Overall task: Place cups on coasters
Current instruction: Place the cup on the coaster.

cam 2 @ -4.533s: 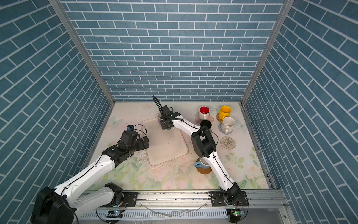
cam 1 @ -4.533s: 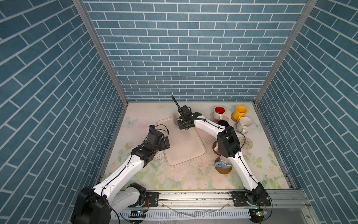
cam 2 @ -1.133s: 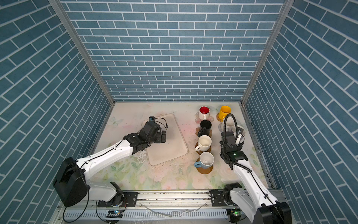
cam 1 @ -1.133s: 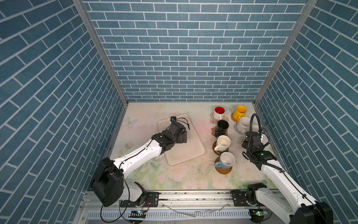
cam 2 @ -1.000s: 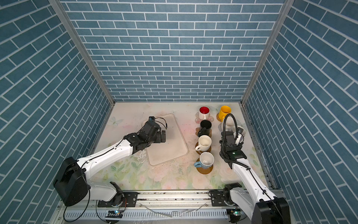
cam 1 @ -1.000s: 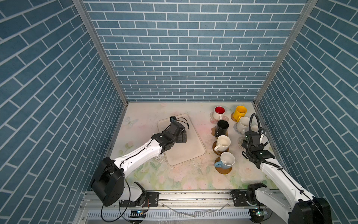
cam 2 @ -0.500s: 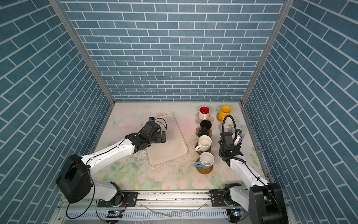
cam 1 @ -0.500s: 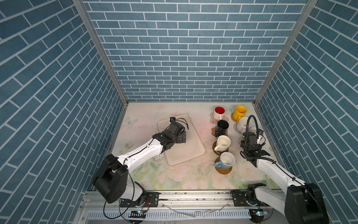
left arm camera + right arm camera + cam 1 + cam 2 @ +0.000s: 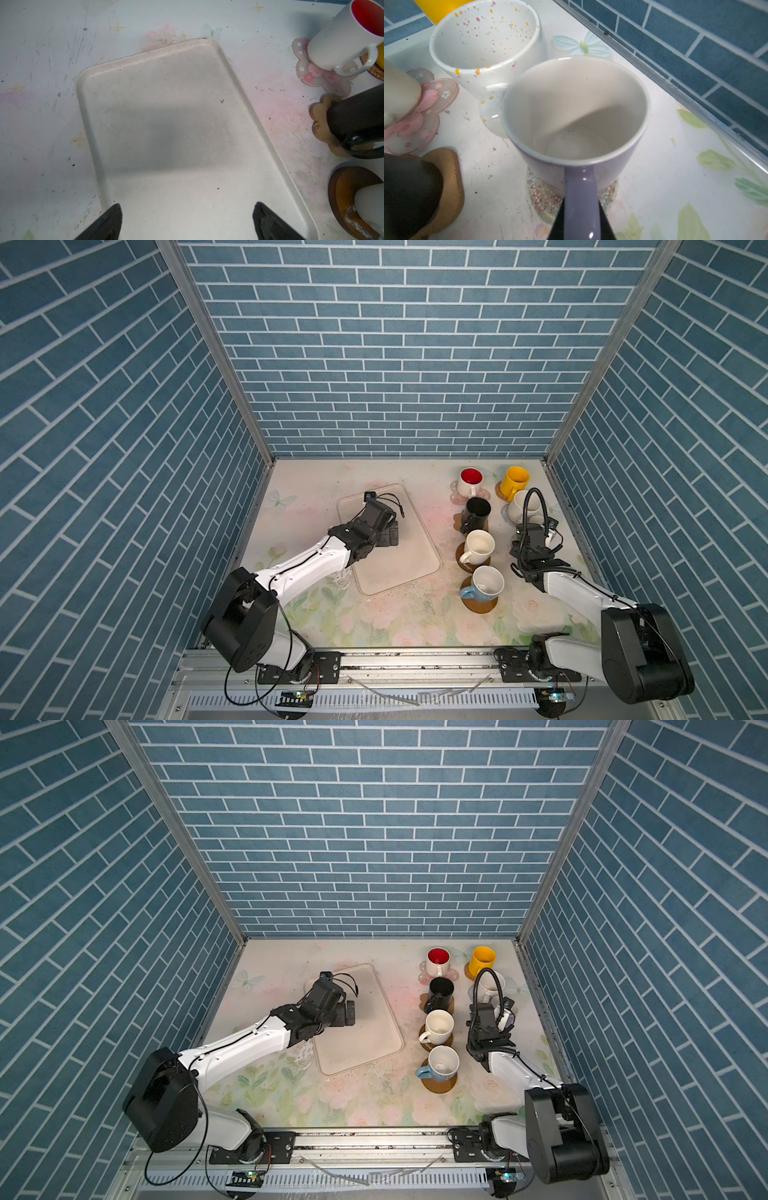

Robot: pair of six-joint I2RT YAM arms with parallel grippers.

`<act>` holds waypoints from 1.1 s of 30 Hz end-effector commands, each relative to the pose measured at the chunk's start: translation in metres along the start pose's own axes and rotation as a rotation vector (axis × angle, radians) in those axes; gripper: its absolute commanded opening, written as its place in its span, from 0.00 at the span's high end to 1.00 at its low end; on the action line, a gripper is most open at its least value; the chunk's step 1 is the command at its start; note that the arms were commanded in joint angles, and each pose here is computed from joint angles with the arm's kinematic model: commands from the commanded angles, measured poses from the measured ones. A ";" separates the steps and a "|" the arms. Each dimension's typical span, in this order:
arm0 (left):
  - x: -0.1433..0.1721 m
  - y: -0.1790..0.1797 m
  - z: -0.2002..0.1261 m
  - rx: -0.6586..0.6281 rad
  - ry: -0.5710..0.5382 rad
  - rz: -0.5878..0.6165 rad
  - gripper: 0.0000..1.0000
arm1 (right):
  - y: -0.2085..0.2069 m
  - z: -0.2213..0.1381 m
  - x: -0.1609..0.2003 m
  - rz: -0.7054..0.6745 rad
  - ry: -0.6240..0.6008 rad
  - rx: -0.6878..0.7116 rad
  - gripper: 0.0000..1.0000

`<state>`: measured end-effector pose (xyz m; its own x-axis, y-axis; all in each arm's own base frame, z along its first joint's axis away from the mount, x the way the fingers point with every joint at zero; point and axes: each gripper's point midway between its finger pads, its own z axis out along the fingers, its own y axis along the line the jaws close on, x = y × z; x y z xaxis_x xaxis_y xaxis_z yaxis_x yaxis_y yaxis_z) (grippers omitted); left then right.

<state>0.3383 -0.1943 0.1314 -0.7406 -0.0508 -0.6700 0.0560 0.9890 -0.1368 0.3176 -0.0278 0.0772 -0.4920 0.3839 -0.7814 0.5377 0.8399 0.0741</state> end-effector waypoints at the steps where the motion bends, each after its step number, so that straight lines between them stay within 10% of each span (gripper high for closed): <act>1: 0.009 0.007 0.007 -0.023 0.020 0.001 0.01 | 0.008 0.001 -0.016 0.094 -0.069 -0.035 1.00; 17: 0.015 0.013 0.003 -0.027 0.022 -0.012 0.01 | 0.014 -0.006 0.001 0.101 -0.027 -0.119 1.00; 33: 0.017 0.019 -0.008 -0.020 0.009 -0.036 0.01 | 0.015 -0.015 0.006 0.075 -0.013 -0.150 0.67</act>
<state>0.3262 -0.1826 0.1242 -0.7457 -0.0784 -0.6617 0.0303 0.9880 -0.1513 0.3130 -0.0090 0.0840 -0.4516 0.4319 -0.7807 0.4649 0.8608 0.2073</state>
